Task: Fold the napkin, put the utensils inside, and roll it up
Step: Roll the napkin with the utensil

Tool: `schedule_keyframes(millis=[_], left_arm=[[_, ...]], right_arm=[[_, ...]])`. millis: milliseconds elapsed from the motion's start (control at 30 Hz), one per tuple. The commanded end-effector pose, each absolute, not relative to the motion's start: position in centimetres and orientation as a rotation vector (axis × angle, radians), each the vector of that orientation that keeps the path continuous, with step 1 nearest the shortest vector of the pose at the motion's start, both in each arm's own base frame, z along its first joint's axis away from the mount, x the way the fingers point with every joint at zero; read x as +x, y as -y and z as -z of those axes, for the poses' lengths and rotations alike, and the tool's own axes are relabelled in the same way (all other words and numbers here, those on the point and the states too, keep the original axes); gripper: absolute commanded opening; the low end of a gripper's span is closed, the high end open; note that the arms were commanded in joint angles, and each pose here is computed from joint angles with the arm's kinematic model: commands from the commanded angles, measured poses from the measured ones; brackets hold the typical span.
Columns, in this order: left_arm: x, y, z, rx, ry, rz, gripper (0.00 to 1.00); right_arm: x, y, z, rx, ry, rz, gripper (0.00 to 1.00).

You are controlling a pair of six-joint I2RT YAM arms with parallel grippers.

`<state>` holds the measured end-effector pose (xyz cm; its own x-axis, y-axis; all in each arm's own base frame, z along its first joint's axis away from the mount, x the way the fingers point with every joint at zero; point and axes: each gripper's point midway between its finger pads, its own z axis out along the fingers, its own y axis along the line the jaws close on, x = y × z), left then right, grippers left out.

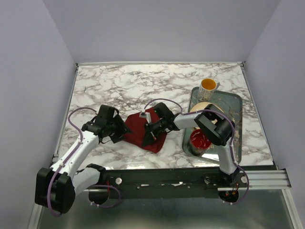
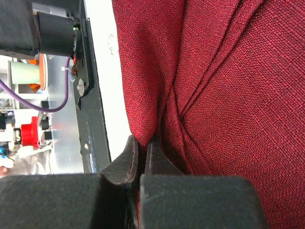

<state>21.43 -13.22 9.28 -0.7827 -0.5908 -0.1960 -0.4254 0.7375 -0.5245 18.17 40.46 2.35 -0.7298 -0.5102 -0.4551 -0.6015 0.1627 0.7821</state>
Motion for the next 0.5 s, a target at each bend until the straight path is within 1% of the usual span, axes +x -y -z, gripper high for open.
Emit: schedule_keyframes(millis=[0, 100, 200, 367, 467], left_arm=[[19.6, 14.6, -8.6, -0.901, -2.649, 0.726, 0.61], [19.0, 15.1, -8.0, -0.937, -2.673, 0.709, 0.61], [19.1, 14.8, -6.9, -0.988, -2.68, 0.65, 0.62], [20.0, 15.0, -5.9, -1.032, -2.719, 0.566, 0.61], [20.3, 14.7, -5.3, -1.061, -2.714, 0.517, 0.55]], right_arm=[[18.5, -39.3, 1.5, -1.054, -2.485, -1.5, 0.01], [18.7, -39.2, 1.8, -1.05, -2.488, -1.476, 0.01], [19.0, -39.1, 1.7, -1.043, -2.485, -1.459, 0.01], [18.9, -38.8, 1.9, -1.046, -2.487, -1.438, 0.01], [19.0, -38.9, 1.8, -1.045, -2.485, -1.435, 0.01]])
